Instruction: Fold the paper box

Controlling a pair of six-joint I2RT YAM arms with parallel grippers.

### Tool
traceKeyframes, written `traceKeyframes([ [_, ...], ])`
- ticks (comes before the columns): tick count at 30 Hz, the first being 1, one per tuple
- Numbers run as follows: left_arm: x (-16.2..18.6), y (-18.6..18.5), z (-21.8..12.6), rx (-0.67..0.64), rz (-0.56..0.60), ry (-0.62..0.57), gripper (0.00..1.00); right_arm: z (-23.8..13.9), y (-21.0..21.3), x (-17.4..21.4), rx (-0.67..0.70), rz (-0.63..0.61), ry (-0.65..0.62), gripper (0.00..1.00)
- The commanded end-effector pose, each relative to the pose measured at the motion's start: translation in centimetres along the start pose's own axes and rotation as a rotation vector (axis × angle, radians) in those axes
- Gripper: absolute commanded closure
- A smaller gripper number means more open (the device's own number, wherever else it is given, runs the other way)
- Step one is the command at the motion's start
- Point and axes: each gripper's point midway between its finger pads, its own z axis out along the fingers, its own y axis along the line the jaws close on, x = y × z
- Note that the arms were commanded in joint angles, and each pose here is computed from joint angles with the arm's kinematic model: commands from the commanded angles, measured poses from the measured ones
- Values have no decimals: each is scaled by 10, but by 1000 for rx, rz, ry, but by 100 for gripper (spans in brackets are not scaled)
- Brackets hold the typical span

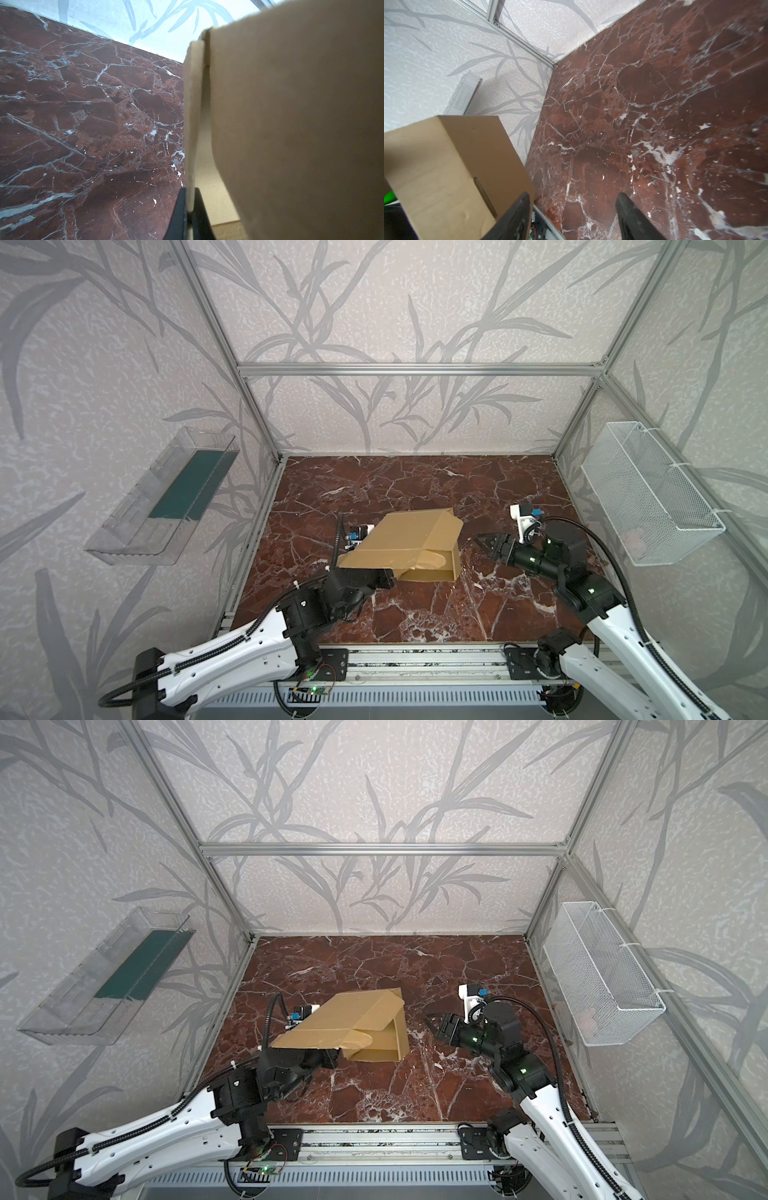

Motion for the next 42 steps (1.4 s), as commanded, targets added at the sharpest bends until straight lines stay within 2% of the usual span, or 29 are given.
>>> traceKeyframes([
  [1, 2, 1, -1, -22, 66, -10, 100, 12, 16, 3, -143, 88, 27, 34],
  [6, 1, -22, -1, 42, 94, -18, 100, 26, 21, 17, -150, 64, 43, 34],
  [10, 3, -37, -1, 96, 112, -18, 100, 37, 6, 25, -122, 160, 51, 34],
  [14, 9, -50, 1, 152, 104, -12, 100, 50, -7, 44, -55, 180, 113, 35],
  [18, 11, -55, 1, 167, 108, -12, 100, 60, 4, 65, -104, 195, 165, 35],
  [22, 13, -56, 1, 161, 111, -13, 100, 61, 14, 72, -158, 217, 171, 35],
  [30, 19, -49, 2, 108, 116, -10, 100, 51, 51, 84, -277, 186, 185, 35],
  [42, 19, -38, 1, 6, 153, -15, 100, 41, 67, 104, -313, 142, 199, 36],
])
